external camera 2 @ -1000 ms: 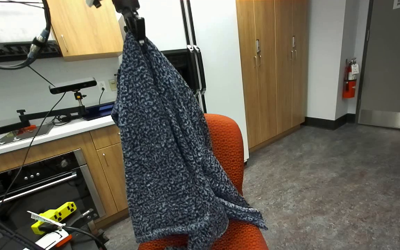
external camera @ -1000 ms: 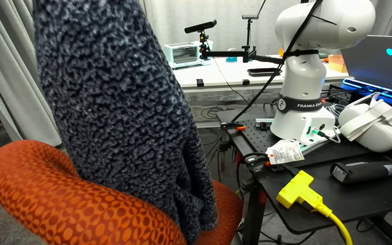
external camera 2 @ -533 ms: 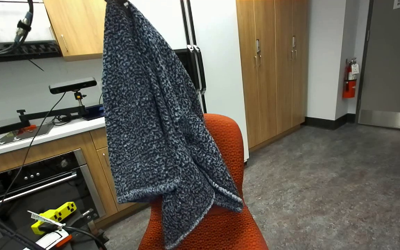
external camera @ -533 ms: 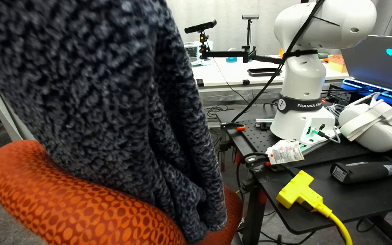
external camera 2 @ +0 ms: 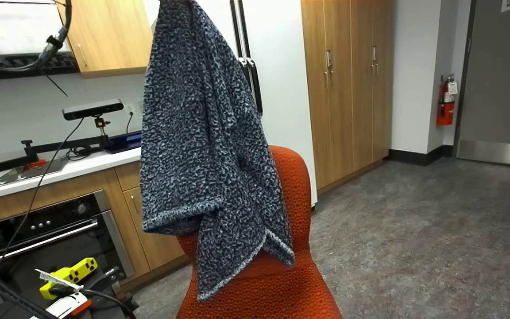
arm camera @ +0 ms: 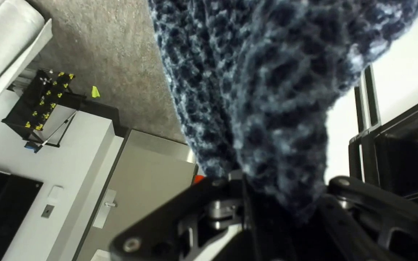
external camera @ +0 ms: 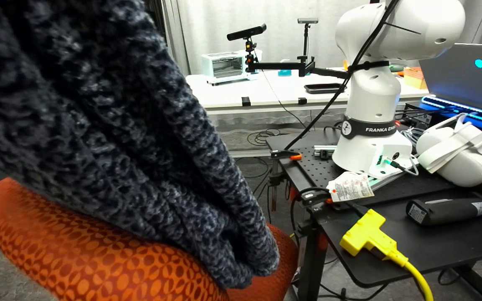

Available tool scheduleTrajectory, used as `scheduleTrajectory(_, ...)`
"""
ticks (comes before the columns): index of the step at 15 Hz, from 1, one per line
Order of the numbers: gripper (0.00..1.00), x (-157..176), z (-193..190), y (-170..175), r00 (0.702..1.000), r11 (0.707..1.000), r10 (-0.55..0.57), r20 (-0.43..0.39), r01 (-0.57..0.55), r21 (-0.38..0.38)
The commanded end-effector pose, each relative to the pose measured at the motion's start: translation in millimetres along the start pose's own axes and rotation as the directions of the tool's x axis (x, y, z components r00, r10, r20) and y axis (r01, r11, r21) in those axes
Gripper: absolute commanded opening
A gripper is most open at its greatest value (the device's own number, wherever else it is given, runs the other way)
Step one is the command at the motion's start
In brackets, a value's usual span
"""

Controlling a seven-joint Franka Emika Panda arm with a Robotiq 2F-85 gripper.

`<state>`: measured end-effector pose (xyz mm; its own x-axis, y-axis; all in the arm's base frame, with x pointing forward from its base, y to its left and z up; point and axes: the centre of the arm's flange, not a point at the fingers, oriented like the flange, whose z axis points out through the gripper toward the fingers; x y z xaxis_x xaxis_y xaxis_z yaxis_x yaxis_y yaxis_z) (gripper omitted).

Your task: Hang the fleece on the head rest of the armchair

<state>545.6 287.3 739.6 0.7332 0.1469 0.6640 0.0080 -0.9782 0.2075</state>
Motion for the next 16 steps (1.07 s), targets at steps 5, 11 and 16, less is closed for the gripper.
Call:
scheduleTrajectory(5,0.02,29.2,158.8,18.6,0.998,0.959,0.047,0.044,-0.057,0.276)
scheduleTrajectory(11,0.02,-40.2,289.6,4.9,0.96,0.942,-0.008,0.28,-0.086,0.325)
scheduleTrajectory(16,0.38,-67.5,329.1,23.0,0.923,0.936,-0.031,0.384,-0.108,0.336)
